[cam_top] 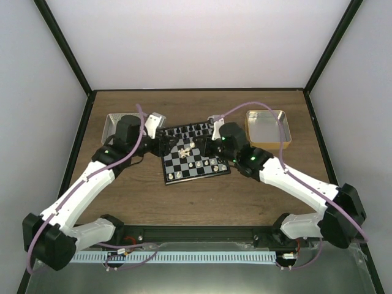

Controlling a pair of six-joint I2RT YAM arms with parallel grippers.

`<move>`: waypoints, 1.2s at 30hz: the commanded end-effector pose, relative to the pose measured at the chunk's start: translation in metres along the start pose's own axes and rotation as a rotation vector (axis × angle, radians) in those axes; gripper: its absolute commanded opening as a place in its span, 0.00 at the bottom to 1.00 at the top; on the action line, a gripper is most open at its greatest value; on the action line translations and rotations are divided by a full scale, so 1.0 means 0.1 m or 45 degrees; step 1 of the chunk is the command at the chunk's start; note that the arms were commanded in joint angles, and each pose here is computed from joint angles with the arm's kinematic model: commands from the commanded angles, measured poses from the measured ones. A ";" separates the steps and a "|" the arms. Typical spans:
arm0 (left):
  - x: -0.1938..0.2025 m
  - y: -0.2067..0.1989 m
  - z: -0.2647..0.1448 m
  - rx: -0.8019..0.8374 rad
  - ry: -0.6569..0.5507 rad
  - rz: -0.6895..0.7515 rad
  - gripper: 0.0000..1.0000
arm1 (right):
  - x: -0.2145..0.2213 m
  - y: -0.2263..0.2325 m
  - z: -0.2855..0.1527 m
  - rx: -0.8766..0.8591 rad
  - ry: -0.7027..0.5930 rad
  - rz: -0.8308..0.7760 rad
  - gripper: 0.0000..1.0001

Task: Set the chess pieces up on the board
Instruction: Place the chess piece on the chessboard.

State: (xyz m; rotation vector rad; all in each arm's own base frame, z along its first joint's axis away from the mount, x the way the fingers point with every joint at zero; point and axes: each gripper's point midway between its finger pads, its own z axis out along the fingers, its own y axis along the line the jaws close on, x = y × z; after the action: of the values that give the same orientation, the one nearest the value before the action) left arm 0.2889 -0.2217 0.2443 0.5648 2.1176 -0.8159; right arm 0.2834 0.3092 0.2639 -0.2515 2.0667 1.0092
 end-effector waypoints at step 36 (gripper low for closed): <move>-0.30 0.94 -0.95 -0.887 -0.482 -0.049 0.81 | 1.54 -0.59 1.03 0.377 0.244 -0.474 0.01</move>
State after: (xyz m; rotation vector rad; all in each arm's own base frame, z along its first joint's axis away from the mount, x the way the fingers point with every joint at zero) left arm 0.3147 -0.0943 0.2798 0.0079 1.9018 -0.1492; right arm 0.2577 0.3628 0.0684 -0.6041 2.2616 0.4931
